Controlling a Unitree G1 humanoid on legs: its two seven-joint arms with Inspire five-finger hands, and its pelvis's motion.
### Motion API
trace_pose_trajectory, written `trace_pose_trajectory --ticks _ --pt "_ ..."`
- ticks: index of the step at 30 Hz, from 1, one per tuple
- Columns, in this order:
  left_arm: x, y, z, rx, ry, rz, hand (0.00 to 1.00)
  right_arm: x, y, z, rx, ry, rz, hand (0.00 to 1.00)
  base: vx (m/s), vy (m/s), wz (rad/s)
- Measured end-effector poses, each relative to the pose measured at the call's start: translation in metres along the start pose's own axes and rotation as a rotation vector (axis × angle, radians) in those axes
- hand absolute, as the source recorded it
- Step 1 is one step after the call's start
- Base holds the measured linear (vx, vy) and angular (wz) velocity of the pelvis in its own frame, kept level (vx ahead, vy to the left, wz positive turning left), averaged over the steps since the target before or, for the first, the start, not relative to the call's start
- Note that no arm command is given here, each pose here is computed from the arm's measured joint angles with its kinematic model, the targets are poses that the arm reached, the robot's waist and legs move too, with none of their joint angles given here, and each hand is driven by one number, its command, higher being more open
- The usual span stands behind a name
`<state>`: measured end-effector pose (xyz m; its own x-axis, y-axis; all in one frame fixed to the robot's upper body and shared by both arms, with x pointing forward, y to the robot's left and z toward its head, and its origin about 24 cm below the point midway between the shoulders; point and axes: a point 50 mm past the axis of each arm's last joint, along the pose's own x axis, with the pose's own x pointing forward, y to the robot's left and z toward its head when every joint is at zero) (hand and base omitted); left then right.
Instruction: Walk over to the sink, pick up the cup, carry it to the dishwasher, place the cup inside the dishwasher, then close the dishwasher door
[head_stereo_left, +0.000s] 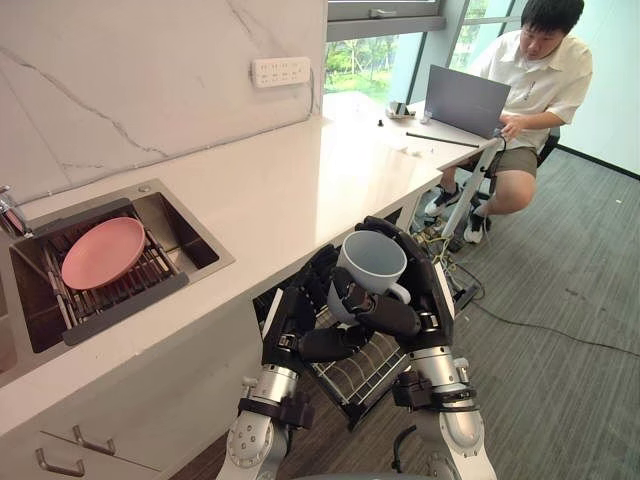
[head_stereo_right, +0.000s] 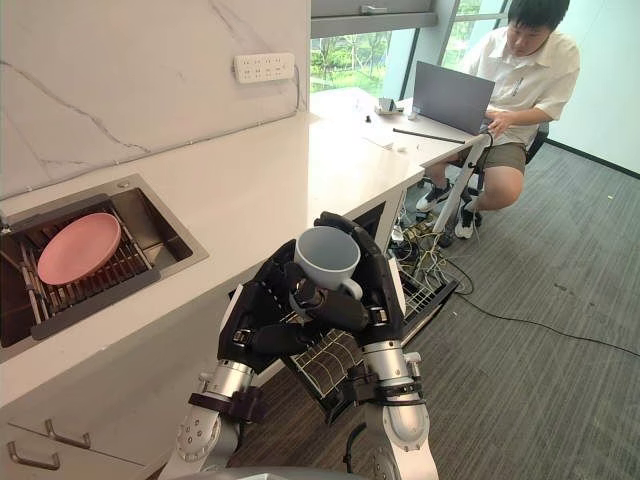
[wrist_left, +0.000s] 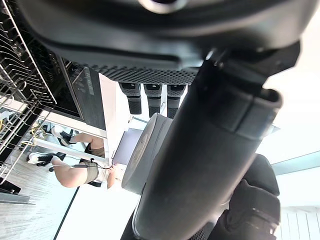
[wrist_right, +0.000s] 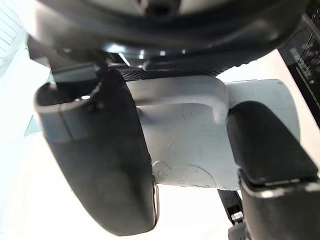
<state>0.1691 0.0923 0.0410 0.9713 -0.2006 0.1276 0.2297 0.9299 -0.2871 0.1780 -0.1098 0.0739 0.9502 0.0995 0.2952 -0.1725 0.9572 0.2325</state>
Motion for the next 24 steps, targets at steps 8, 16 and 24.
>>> trace_pose_trajectory --ticks 8,16,24 --pt "-0.002 0.038 0.019 0.001 -0.121 0.275 0.9 -0.017 -0.031 0.006 -0.169 -0.037 -0.292 0.3 0.01 -0.001 0.03" --pt "-0.009 0.04 0.017 -0.043 -0.119 0.24 0.9 -0.017 -0.036 0.019 -0.165 -0.098 -0.296 0.3 0.01 0.001 0.0" --pt "-0.012 0.035 0.0 -0.036 0.019 0.045 0.9 -0.02 -0.039 0.004 -0.169 0.045 -0.051 0.3 -0.02 -0.003 0.02"
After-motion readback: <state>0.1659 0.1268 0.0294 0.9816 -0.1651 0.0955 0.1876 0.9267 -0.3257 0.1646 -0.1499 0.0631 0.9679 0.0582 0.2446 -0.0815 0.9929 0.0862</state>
